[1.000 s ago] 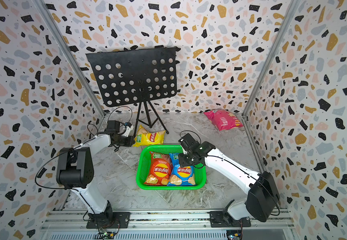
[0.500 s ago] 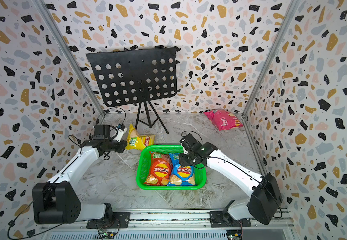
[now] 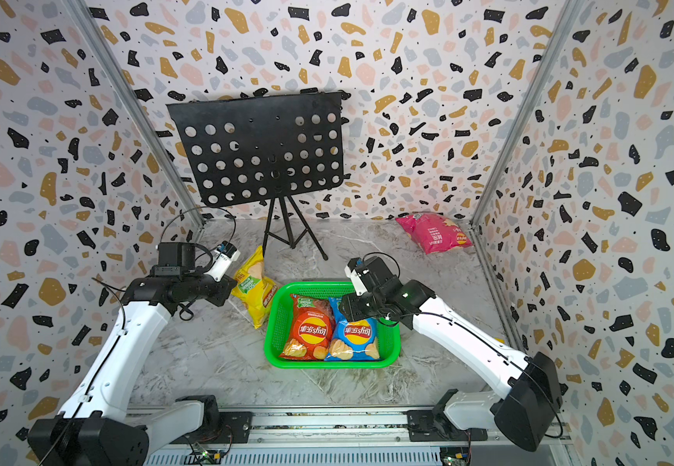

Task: Put the potato chips into the basket
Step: Pick up the potato chip from the center of the board.

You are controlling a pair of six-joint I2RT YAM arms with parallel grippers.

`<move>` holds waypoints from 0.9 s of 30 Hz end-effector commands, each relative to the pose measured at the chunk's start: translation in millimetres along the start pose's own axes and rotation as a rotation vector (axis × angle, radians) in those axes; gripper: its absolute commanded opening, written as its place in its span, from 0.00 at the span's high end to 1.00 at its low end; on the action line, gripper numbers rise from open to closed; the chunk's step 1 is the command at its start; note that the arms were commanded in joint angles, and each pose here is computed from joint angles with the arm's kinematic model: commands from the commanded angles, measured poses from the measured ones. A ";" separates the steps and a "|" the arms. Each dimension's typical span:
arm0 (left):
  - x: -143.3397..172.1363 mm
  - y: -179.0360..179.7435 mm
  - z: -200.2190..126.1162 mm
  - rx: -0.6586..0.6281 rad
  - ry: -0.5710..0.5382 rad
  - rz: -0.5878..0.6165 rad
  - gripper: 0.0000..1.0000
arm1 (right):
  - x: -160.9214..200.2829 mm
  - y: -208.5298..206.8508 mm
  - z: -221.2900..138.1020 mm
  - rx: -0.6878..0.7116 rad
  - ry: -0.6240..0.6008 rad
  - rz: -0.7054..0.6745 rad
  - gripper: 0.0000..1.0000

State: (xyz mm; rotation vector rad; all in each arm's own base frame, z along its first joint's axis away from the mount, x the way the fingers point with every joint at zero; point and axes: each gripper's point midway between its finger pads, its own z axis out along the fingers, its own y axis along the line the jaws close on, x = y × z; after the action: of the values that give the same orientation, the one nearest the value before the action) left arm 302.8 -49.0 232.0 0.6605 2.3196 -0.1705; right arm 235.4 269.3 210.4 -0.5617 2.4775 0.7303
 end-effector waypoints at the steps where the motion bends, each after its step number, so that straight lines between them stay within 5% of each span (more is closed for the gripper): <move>1: -14.8 -12.5 -26.2 0.040 -0.050 0.052 1.00 | -8.0 14.9 -11.1 -0.074 -0.046 -0.046 0.47; 17: -54.7 -98.1 -122.5 0.433 -0.200 0.087 1.00 | -33.6 105.7 -29.5 -0.306 -0.182 -0.292 0.47; 27: -48.8 -138.1 -132.8 0.581 -0.181 0.161 1.00 | -54.8 135.6 -54.8 -0.344 -0.272 -0.366 0.45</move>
State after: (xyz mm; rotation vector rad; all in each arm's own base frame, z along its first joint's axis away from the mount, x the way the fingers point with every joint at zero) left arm 195.9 -137.6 342.7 1.0058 2.1006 -0.7581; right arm 193.2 350.9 305.6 -0.9279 2.0325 1.0048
